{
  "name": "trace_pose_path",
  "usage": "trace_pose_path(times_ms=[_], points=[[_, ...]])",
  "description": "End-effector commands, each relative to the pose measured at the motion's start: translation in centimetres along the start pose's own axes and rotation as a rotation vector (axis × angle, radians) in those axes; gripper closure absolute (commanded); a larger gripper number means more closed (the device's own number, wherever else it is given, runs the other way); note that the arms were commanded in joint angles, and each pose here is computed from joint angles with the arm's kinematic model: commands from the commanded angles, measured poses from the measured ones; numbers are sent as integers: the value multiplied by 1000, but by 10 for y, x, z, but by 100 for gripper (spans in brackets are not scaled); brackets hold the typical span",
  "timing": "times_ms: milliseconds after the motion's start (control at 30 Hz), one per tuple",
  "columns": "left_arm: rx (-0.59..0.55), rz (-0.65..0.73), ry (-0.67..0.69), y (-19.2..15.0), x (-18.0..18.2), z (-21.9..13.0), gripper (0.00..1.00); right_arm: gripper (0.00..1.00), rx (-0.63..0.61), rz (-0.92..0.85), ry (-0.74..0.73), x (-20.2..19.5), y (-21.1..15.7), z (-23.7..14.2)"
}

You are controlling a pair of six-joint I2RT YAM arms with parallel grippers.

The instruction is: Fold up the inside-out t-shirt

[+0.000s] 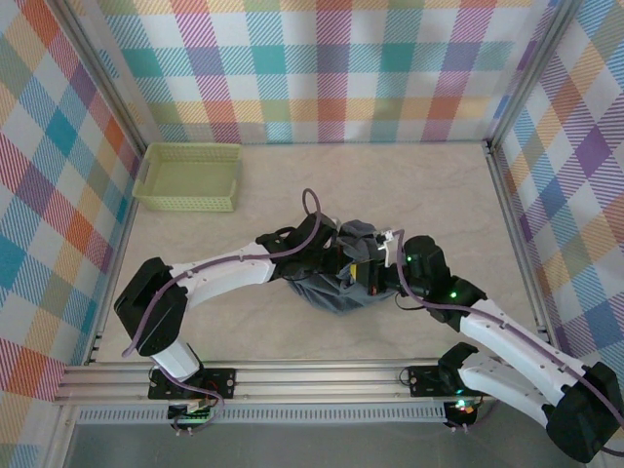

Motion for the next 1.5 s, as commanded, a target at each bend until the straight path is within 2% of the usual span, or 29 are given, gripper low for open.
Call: trace_pose_path(times_ms=[0, 200, 333, 400, 633, 767, 933, 1033, 1300, 1467], points=[[-48, 0, -62, 4, -12, -22, 100, 100, 23, 45, -174, -33, -5, 0], [-110, 21, -219, 3, -29, -80, 100, 100, 85, 131, -195, -66, -9, 14], [-104, 48, -316, -6, -36, -99, 100, 91, 116, 122, -194, -69, -10, 20], [-91, 64, -349, -12, -36, -100, 100, 86, 119, 113, -209, -69, -9, 17], [-82, 48, -346, -12, -33, -90, 100, 56, 75, 62, -166, -39, -7, -18], [-85, 32, -342, -7, -37, -84, 100, 47, 92, 49, -90, -12, -21, -27], [-78, 23, -340, -3, -42, -78, 100, 40, 103, -25, 23, 22, -39, -17], [-74, 20, -344, -3, -43, -77, 100, 38, 105, -44, 21, 25, -41, -8], [-77, 14, -320, -6, -35, -79, 100, 44, 140, -50, 15, 21, -39, 27], [-78, 13, -317, -8, -31, -79, 100, 49, 160, -63, -86, 4, -42, 35]])
Point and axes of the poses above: each hand's point on the last joint's axis, 136 mm out from that joint toward the fingers, its own z axis out along the fingers, its own x axis along the line the jaws close on, y = z × x, the point moved 2 cm from there along -z, back along the fingers, and after that the axes turned 12 degrees about -z, right-handed, at the moved point
